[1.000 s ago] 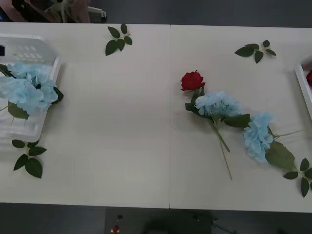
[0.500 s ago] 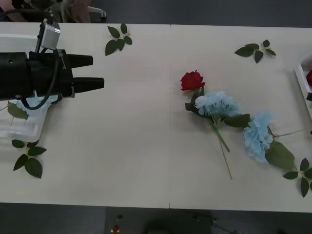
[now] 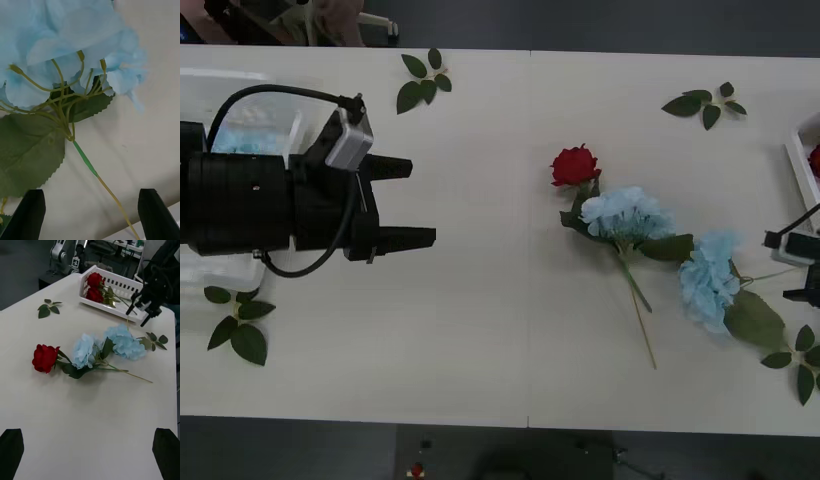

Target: Put the red flowers into the right box and the blue flowers into the left box

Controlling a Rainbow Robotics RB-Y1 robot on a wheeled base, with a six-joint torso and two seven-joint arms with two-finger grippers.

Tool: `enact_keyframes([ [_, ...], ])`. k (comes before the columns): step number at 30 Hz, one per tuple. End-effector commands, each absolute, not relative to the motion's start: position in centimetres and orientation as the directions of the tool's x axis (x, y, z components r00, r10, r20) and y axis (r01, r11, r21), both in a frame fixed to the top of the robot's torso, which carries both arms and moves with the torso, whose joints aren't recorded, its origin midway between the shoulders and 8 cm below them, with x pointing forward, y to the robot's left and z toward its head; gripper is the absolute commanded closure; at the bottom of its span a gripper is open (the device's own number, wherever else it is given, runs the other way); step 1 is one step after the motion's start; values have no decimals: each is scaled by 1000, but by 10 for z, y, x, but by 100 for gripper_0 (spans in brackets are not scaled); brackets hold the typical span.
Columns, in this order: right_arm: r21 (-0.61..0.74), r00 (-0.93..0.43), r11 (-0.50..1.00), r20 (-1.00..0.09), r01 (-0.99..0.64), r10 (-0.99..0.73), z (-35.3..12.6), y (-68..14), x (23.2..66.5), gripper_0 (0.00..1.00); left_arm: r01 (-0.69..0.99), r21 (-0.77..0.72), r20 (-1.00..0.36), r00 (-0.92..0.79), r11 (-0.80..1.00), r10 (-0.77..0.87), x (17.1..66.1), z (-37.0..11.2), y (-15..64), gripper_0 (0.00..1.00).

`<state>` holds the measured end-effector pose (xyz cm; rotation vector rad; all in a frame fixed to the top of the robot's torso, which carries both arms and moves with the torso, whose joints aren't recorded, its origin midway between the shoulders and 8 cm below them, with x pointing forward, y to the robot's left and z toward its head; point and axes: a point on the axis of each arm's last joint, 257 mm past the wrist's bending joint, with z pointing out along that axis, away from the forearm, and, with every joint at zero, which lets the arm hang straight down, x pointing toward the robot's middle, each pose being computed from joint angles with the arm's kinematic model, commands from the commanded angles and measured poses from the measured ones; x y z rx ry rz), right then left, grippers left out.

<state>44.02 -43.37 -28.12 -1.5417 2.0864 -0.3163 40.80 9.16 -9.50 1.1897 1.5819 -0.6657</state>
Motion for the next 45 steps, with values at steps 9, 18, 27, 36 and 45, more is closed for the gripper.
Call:
enact_keyframes([
  [9,-509,-141,232,-211,-829,-967,-297,-406,468,29,920,171,-950,60,352,305,410,-58,81,0],
  [18,-515,-137,223,-200,-828,-970,-312,-402,484,33,920,166,-953,57,355,297,411,-54,81,0],
  [27,-521,-133,210,-181,-827,-975,-320,-400,493,40,920,166,-953,57,355,297,411,-54,81,0],
  [36,-533,-116,169,-131,-829,-985,-327,-405,501,70,920,166,-953,57,355,297,411,-54,81,0],
  [45,-536,-112,155,-113,-830,-987,-322,-407,505,100,920,166,-953,57,355,297,411,-54,81,0],
])
